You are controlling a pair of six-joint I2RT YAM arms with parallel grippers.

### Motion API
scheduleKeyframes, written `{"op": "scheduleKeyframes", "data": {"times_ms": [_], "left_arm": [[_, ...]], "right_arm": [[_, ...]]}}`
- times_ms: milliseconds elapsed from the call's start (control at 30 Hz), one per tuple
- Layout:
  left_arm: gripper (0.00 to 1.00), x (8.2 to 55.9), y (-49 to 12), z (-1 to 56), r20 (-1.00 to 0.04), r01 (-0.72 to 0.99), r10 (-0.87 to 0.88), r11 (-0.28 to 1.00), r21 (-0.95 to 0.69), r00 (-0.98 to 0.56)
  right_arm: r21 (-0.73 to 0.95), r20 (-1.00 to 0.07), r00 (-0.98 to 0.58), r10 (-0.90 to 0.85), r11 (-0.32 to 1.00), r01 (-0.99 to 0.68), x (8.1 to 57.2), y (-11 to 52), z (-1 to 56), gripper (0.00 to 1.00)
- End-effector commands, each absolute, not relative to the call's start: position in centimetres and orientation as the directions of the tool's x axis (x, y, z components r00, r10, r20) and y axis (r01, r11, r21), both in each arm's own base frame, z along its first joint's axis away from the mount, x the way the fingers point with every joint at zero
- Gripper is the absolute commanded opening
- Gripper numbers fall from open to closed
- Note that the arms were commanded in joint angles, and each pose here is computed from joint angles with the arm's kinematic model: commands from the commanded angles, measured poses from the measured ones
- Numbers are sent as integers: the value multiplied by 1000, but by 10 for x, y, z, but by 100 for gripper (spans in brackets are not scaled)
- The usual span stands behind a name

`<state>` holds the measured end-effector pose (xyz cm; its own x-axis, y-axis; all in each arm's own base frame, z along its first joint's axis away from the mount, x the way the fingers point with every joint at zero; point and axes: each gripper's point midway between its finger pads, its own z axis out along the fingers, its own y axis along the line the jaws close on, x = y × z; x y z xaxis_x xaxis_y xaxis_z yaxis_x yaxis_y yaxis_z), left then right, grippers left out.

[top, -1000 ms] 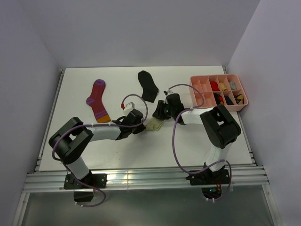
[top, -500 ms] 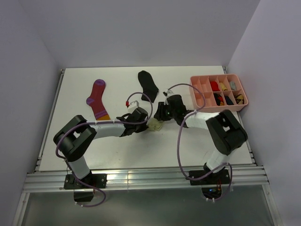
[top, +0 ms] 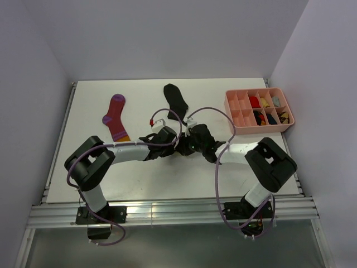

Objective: Roll the socks
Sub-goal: Roll the sock at the center of the board.

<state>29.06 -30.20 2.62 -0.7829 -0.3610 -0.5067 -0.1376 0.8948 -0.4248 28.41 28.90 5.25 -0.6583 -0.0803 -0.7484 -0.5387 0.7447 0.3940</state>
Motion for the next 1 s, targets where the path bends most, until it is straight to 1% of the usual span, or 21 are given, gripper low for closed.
{"op": "scheduleKeyframes", "data": {"times_ms": [0,67,200,267,333,467,500,600,633,667,700,800,967], "left_arm": [[0,294,-303,30,-519,-142,-361,900,-413,-775],[0,294,-303,30,-518,-142,-360,900,-412,-776],[0,295,-303,31,-520,-147,-365,899,-413,-772],[0,295,-303,32,-520,-147,-370,896,-420,-770],[0,296,-303,34,-521,-149,-378,892,-427,-766],[1,296,-302,40,-523,-161,-407,878,-451,-749],[3,296,-301,41,-524,-166,-414,875,-455,-744],[13,298,-297,47,-530,-184,-449,859,-479,-719],[21,297,-294,48,-532,-192,-463,853,-485,-709],[26,297,-293,49,-527,-201,-479,843,-498,-702],[34,298,-295,55,-528,-196,-494,831,-521,-691],[48,294,-290,50,-518,-213,-508,824,-525,-688],[50,296,-299,55,-496,-198,-538,788,-583,-681]], "right_arm": [[384,-774,-629,-66,741,-550,289,298,54,27],[379,-766,-639,-69,755,-535,289,296,47,26],[374,-735,-675,-63,793,-481,287,288,33,22],[357,-719,-693,-55,826,-437,290,280,27,17],[351,-680,-732,-45,856,-379,292,272,17,14],[371,-629,-777,-23,870,-326,296,267,7,10],[380,-617,-787,-21,867,-321,295,268,6,10],[400,-584,-812,3,871,-284,295,262,1,9],[415,-569,-822,7,866,-279,293,262,-1,9],[426,-553,-833,29,868,-254,295,257,-3,9],[439,-542,-839,36,864,-246,295,257,-4,9],[481,-488,-871,61,851,-210,293,252,-14,9],[568,-398,-912,98,807,-162,290,254,-23,9]]}}
